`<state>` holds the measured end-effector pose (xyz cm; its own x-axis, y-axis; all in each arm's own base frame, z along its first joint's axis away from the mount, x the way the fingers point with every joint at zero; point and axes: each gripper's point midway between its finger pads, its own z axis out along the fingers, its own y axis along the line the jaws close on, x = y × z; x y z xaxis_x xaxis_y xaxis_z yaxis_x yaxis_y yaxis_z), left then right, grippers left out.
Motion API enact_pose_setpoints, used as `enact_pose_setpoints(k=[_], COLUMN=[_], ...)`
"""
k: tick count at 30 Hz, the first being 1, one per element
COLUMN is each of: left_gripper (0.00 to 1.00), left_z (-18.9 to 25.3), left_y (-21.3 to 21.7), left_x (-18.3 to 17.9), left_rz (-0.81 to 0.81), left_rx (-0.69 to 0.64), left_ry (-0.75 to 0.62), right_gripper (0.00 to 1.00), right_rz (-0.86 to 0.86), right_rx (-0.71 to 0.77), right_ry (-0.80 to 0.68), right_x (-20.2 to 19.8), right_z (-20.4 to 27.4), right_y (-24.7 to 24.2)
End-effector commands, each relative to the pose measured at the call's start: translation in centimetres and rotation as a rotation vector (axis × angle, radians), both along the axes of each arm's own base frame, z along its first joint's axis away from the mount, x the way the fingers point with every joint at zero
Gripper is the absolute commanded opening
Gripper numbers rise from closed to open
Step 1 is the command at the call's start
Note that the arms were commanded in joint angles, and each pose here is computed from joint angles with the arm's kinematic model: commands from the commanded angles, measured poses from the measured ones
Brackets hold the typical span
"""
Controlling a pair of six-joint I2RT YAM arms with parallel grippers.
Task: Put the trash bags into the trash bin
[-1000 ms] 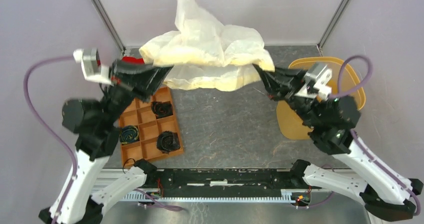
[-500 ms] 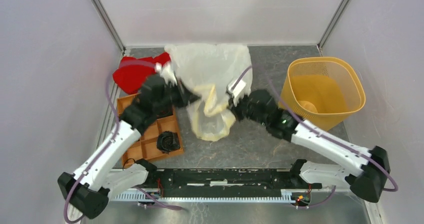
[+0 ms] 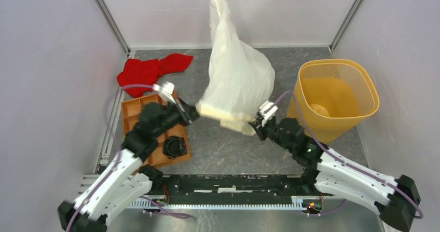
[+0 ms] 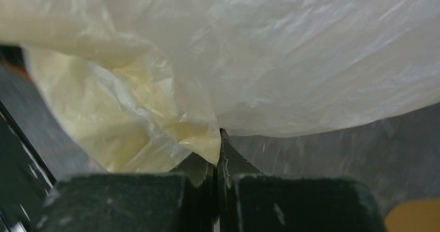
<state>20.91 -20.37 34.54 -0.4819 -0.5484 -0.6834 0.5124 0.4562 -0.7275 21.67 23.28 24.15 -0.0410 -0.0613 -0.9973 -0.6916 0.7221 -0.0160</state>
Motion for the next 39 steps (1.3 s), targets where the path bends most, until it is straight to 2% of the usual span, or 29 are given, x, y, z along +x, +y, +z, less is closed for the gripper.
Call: enact_pose_setpoints(k=[1,3,6,7,9,11,12,14,16,19,21,22,24,26,29,31,32,35,37,39], left_gripper=[0.02,0.02,0.02,0.02,0.02,0.02,0.02,0.02,0.02,0.02,0.02,0.02,0.02,0.02,0.02,0.02,0.02,0.02,0.02,0.02], left_z=[-13.5,-9.0,0.1,4.7,10.7,14.1,14.7,12.3,5.8,-8.0,-12.4,-13.1,-10.9,-6.5,-1.1,0.6,0.7,-0.1,-1.4,-2.8], left_y=[-1.3,-1.2,-1.7,-1.8,-1.5,-0.4,0.6,2.6,3.7,2.5,2.0,2.1,2.4,3.0,3.4,3.6,3.7,4.4,5.2,5.6], left_x=[-1.4,-0.7,0.2,-0.2,-1.7,-3.4,-4.0,-3.4,-1.6,-0.8,-1.6,-1.7,-1.2,-0.3,0.8,1.5,1.7,2.3,2.6,2.8], left_rz=[-0.070,-0.064,-0.094,-0.116,-0.150,-0.131,-0.093,0.036,0.139,0.105,0.056,0.057,0.093,0.146,0.188,0.211,0.224,0.278,0.327,0.351], left_rx=[0.054,0.023,0.067,0.061,0.042,0.003,-0.018,-0.034,0.003,0.146,0.194,0.194,0.157,0.120,0.131,0.143,0.147,0.150,0.150,0.164], left_ry=[0.441,0.314,0.087,-0.009,-0.156,-0.279,-0.329,-0.309,-0.153,0.199,0.315,0.338,0.288,0.189,0.091,0.068,0.067,0.083,0.111,0.136], right_gripper=[0.01,0.02,0.03,0.03,0.02,0.03,0.05,0.08,0.08,0.01,0.01,0.01,0.03,0.11,0.33,0.51,0.64,0.92,0.98,0.98], right_rz=[0.004,-0.014,-0.006,0.008,0.047,0.098,0.115,0.100,0.036,0.041,0.081,0.081,0.052,0.037,0.071,0.077,0.059,-0.062,-0.049,-0.018], right_rx=[-0.032,-0.024,-0.037,-0.014,0.056,0.154,0.189,0.239,0.202,0.083,0.051,0.042,0.030,0.027,-0.017,-0.040,-0.061,-0.065,-0.029,0.016], right_ry=[0.127,0.039,-0.075,-0.112,-0.164,-0.217,-0.230,-0.218,-0.097,0.153,0.233,0.241,0.210,0.130,0.060,0.055,0.058,0.088,0.071,0.040], right_x=[-0.5,0.4,1.0,0.8,-0.2,-1.8,-2.5,-2.7,-1.5,-1.6,-2.3,-2.2,-1.2,0.0,0.8,1.0,1.2,1.6,0.4,-1.2], right_z=[-3.0,1.2,8.3,11.4,16.4,19.1,19.0,16.7,10.7,-0.4,-3.5,-3.5,-1.2,4.3,10.0,11.1,10.9,10.9,11.8,13.4], right_y=[0.3,0.2,0.5,0.6,0.5,0.2,-0.1,-0.5,-0.5,0.7,1.5,1.7,1.8,2.3,3.3,3.5,3.2,0.7,-0.4,-1.6])
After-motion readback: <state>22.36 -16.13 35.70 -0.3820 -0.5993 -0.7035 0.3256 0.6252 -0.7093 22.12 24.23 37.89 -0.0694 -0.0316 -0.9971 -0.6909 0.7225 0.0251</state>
